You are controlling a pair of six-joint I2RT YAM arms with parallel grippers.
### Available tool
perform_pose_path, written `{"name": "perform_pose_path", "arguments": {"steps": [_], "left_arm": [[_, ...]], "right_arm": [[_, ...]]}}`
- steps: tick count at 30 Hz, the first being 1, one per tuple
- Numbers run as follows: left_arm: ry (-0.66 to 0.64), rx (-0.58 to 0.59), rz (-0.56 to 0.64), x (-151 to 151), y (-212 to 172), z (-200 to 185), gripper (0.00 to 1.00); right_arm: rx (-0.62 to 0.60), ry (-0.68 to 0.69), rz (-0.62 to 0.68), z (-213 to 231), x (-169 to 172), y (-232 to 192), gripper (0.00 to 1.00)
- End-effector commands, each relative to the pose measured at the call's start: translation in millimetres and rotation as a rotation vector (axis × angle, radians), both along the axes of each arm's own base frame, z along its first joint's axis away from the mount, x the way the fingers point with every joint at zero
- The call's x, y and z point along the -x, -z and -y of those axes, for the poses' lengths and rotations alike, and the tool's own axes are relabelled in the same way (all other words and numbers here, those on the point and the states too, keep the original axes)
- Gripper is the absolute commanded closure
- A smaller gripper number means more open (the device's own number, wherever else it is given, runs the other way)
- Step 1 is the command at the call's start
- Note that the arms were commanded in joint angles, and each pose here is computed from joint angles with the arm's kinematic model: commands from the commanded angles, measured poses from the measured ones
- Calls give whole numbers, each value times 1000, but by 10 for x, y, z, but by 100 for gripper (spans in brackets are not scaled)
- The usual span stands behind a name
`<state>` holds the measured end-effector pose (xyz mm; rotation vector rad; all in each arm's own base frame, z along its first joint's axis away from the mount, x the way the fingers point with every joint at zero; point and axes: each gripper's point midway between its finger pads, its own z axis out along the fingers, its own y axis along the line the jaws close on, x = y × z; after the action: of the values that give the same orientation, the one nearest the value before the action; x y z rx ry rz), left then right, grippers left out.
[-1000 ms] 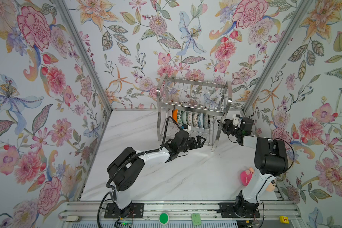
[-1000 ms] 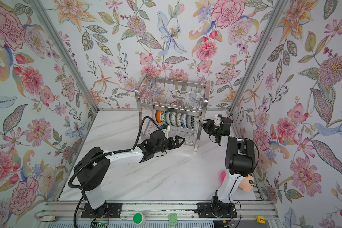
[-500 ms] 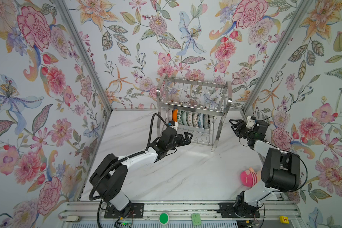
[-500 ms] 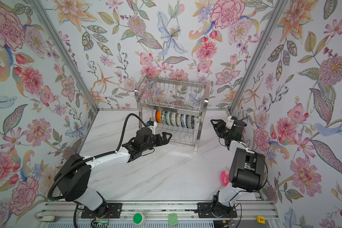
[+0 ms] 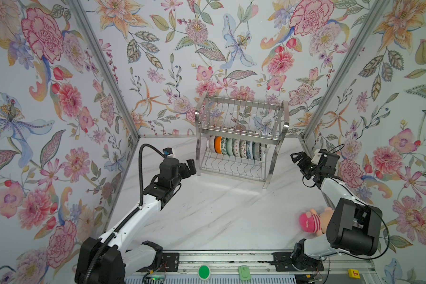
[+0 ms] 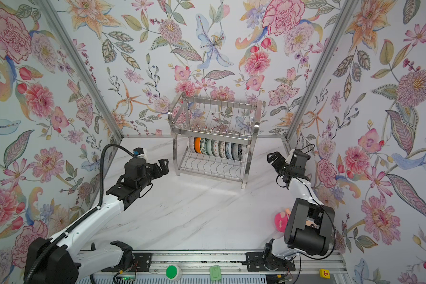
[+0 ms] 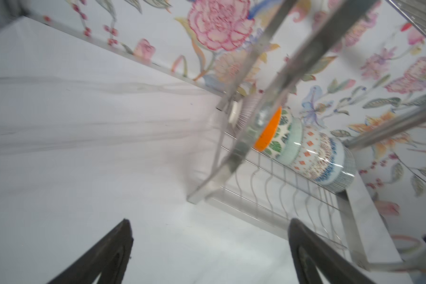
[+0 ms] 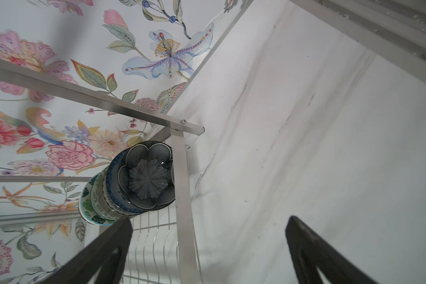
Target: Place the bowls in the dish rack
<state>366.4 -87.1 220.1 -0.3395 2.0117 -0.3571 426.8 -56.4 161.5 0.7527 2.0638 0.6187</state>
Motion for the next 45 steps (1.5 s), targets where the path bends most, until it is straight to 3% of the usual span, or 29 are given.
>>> {"name": "perform_pose_path", "arguments": {"steps": [1,5,10,18,22,28,33,37,42,45], "left_arm": [[-163,-149,-25,106,115,-623,1],[-352,-241,4,161,206,-1192,1],[-557,-464,60,318,291,-1639,1],[-700,-532,331,574,304,-1834,1],[-670,-605,245,465,527,-1846,1],[-641,-584,300,377,596,-1797,1],[-589,-596,268,280,645,-1734,1],[-490,-611,310,209,627,-1587,1],[-230,-652,377,-15,720,-1188,1],[-168,-656,386,68,752,-1077,1]], "right_arm": [[138,51,-66,97,161,108,1],[205,86,-87,99,232,173,1],[314,138,-87,131,337,251,1],[570,236,56,160,536,251,1],[663,216,115,93,569,263,1],[806,97,175,-153,531,302,1],[890,94,277,-229,601,252,1],[900,80,325,-275,627,300,1],[945,62,376,-403,644,312,1],[950,69,386,-407,672,311,1]]}}
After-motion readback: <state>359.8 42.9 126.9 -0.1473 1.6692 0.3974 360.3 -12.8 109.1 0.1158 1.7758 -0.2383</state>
